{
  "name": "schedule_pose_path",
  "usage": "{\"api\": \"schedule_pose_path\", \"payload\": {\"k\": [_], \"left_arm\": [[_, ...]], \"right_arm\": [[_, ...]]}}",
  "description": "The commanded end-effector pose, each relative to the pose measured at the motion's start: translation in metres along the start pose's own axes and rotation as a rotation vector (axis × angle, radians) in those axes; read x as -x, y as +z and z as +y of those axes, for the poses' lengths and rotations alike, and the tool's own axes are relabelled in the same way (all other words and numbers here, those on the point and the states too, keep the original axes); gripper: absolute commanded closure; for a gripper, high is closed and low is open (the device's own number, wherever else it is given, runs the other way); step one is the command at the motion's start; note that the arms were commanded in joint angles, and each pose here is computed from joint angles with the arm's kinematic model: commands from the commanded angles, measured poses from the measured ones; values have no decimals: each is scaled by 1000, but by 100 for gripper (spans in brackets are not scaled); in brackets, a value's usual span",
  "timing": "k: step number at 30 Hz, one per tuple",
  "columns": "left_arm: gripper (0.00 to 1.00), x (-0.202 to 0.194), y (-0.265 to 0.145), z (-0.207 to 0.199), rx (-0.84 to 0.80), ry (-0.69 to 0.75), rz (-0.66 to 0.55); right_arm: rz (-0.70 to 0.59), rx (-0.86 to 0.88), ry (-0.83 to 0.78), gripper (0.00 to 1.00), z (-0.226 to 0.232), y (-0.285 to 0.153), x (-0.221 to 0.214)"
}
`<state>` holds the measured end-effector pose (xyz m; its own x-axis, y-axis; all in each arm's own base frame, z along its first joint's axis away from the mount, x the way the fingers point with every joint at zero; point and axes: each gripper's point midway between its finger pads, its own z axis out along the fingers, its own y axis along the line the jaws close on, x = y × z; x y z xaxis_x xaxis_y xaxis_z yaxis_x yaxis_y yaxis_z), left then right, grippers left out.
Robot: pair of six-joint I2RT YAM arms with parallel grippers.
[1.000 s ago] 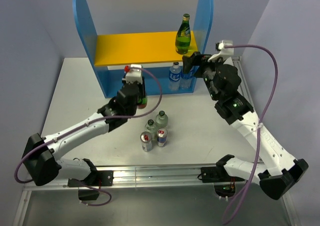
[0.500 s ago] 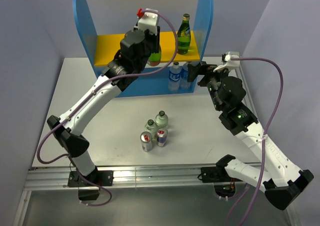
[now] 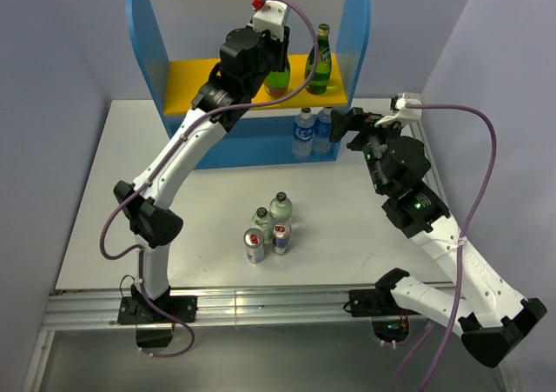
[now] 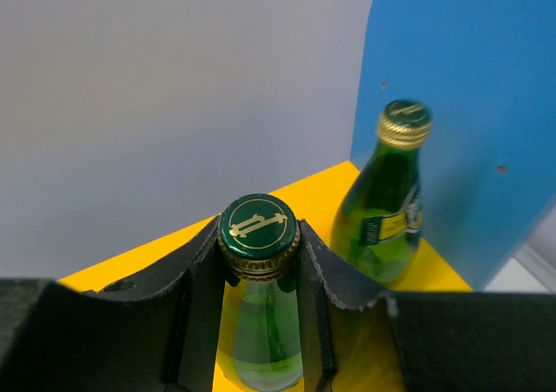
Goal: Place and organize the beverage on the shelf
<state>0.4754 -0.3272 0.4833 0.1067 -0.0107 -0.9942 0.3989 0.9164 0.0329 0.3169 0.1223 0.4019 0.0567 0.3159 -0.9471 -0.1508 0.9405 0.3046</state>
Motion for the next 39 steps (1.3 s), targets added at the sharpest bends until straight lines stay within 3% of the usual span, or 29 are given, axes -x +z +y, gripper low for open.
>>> {"api": "schedule_pose_path", "payload": {"k": [1,19,22,23,25,26,29,39], "left_arm": [[100,97,-3,7,-42,-52,-312],[100,54,25,-29,-255,-142,-262],[84,47,25,-32,-268,-130,-251],[61,50,24,-32,-270,-128,-261],[38,42,25,-32,-269,-118,-251],[18,43,25,-31,-263,-118,-258],[1,37,27,-29,-248,-107,-248],[1,44,18,-15,-182,-75,-271]], "right_arm": [[-57,-7,11,0,-2,-5,15],[-49,-27,11,0,-7,-3,4],[-50,-25,14,0,-6,-3,3],[-51,-24,14,0,-6,-3,4],[-49,-22,15,0,-6,-3,4],[-47,-25,12,0,-7,-3,3],[-44,-28,10,0,-7,-3,1],[-31,-28,8,0,-7,0,-4]]}}
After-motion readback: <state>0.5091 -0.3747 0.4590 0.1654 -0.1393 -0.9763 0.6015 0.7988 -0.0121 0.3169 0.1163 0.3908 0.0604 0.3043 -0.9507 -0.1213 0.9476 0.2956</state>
